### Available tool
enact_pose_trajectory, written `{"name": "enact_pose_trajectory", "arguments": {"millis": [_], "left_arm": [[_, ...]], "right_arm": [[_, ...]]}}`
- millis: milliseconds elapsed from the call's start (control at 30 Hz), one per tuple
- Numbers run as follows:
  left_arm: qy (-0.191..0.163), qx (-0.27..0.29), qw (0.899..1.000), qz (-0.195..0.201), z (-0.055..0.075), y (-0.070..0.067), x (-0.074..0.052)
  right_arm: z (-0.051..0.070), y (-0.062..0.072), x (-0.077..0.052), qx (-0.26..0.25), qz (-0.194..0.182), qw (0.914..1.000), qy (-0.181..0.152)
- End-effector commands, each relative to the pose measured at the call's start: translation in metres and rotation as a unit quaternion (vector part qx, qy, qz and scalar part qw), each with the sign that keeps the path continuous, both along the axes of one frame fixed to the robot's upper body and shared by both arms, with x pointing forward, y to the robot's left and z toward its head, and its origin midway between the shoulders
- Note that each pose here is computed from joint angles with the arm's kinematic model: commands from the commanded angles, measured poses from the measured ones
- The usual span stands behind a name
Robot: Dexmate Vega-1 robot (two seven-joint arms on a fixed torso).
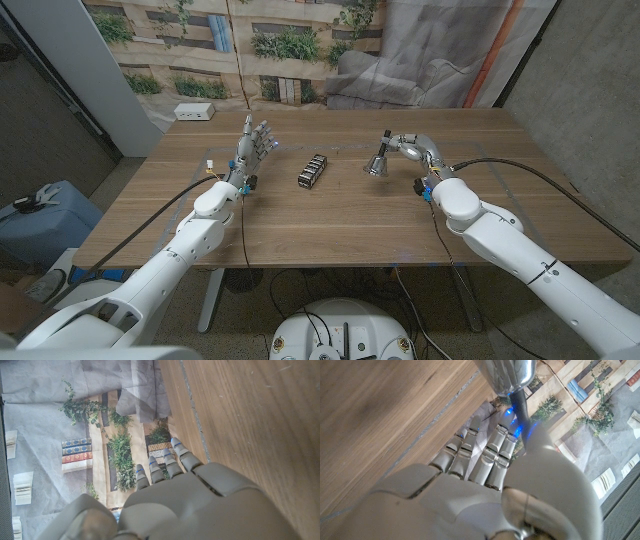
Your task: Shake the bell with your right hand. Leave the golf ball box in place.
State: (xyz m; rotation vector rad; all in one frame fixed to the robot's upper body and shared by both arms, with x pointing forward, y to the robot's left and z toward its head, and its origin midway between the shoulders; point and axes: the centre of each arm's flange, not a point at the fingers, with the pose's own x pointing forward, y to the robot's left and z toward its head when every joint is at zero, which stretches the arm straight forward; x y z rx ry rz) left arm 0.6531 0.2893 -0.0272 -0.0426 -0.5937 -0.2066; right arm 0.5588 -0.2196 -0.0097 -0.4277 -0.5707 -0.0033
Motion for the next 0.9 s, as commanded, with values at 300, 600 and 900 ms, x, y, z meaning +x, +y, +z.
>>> {"name": "enact_pose_trajectory", "arguments": {"millis": [300, 600, 900], "left_arm": [[0.000, 0.000, 1.000, 0.000, 0.000, 0.000, 0.000], [0.000, 0.000, 1.000, 0.000, 0.000, 0.000, 0.000], [0.000, 0.000, 1.000, 0.000, 0.000, 0.000, 0.000]], "right_arm": [[-0.008, 0.010, 0.007, -0.028, -0.050, 0.9965, -0.061], [-0.008, 0.014, 0.010, -0.036, -0.065, 0.9933, -0.088], [-0.007, 0.016, 0.011, -0.049, -0.073, 0.9919, -0.092]]}}
